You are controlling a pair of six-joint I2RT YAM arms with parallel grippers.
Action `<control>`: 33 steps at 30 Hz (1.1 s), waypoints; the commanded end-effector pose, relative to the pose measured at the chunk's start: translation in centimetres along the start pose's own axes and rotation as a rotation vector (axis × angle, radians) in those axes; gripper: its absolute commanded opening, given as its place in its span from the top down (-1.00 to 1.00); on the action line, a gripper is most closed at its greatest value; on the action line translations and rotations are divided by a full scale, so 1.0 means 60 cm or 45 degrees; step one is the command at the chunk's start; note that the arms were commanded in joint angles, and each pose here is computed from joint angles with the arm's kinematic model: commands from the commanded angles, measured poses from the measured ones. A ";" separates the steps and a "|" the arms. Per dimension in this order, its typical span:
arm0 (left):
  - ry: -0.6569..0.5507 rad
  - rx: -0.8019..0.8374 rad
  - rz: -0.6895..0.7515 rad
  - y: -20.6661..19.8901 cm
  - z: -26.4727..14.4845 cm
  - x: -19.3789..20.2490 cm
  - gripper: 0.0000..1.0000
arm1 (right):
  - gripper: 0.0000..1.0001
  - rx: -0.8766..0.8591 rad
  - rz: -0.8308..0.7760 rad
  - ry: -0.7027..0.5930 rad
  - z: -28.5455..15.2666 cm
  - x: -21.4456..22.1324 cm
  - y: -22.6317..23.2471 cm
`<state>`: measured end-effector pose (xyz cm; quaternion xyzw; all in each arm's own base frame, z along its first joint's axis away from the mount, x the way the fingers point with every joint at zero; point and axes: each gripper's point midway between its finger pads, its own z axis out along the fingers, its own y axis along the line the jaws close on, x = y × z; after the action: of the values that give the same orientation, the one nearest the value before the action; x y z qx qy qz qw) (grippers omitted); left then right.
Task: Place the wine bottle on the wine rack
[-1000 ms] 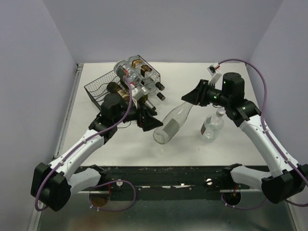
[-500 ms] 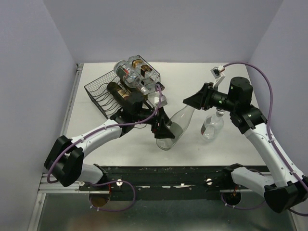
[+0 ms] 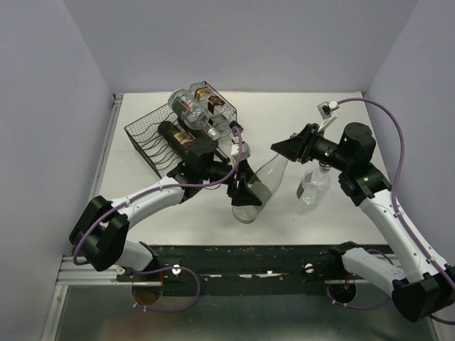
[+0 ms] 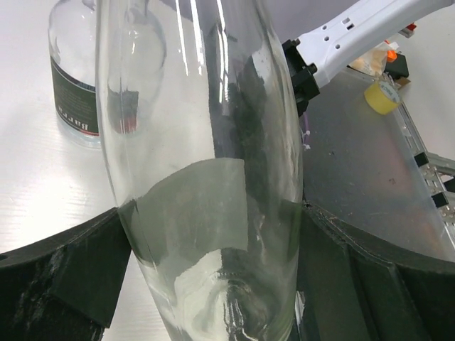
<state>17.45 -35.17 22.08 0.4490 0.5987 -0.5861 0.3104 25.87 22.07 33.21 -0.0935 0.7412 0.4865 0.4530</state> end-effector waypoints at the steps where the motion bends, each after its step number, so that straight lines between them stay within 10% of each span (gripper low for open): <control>1: -0.053 -0.021 0.116 0.018 0.014 -0.005 -0.98 | 0.99 -0.359 0.134 -0.176 -0.029 -0.069 0.131; 16: -0.213 0.328 -0.123 -0.029 0.066 -0.020 -0.95 | 0.99 -0.652 -0.137 -0.242 -0.075 -0.077 0.209; 22: -0.235 0.458 -0.172 -0.040 0.067 -0.034 -0.07 | 0.99 -0.636 -0.178 -0.252 -0.085 -0.076 0.213; 26: -0.219 0.411 -0.184 -0.026 0.070 -0.038 0.89 | 0.99 -0.593 -0.192 -0.255 -0.087 -0.075 0.208; 33: -0.168 0.081 -0.136 0.029 0.073 -0.040 1.00 | 0.83 -0.415 -0.159 -0.222 -0.078 -0.070 0.173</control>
<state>14.34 -39.13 24.04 0.4380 0.4935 -0.7152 0.2304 23.47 22.39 37.95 -0.1621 0.6426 0.5341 0.5249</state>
